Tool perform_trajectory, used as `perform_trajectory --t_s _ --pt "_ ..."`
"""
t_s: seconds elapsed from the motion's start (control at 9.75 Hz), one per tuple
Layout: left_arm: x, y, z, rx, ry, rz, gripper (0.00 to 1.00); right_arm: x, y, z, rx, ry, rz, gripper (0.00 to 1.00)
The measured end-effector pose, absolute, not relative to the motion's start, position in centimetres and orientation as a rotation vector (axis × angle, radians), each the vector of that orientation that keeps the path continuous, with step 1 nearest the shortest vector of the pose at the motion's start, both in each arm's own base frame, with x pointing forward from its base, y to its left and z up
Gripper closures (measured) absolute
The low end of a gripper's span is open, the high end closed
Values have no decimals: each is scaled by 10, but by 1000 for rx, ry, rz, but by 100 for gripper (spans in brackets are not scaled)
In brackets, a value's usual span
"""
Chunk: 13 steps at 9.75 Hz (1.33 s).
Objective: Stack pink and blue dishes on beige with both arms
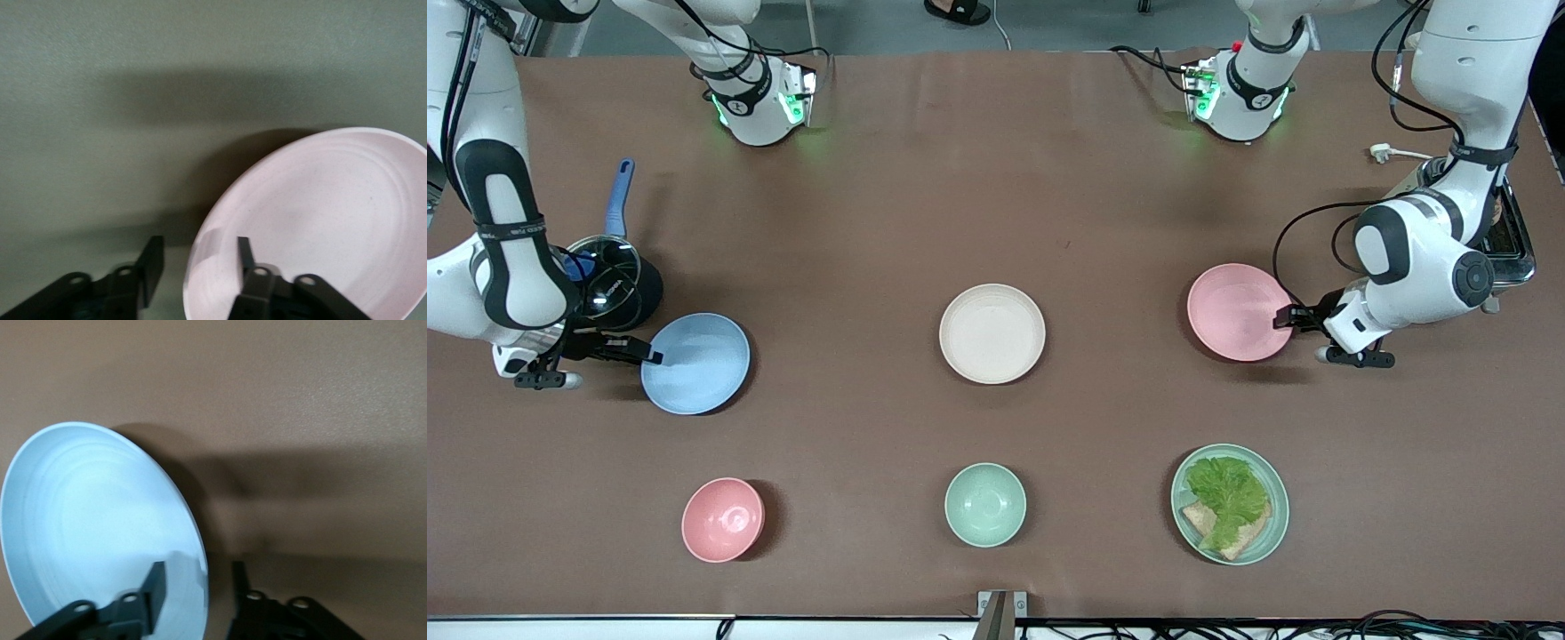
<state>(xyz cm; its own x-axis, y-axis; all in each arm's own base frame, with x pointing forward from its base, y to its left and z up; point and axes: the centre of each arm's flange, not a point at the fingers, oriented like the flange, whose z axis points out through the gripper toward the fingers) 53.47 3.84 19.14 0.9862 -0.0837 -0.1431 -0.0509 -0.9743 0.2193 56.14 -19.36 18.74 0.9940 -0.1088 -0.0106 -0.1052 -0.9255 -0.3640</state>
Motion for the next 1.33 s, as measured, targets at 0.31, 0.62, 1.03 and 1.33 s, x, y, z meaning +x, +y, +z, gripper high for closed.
perform_trajectory --t_s 0.31,0.62,1.03,1.33 --pt "526 41 183 2890 -167 -241 87 563 -194 189 -2752 171 -31 97" --pt "527 45 219 2853 -194 -234 93 577 -204 227 -2701 107 31 97" --pt "535 -59 304 2812 -266 -174 93 601 -175 416 -2851 183 41 97" --pt "520 -217 311 2801 -108 -153 93 586 -67 502 -2891 313 41 97"
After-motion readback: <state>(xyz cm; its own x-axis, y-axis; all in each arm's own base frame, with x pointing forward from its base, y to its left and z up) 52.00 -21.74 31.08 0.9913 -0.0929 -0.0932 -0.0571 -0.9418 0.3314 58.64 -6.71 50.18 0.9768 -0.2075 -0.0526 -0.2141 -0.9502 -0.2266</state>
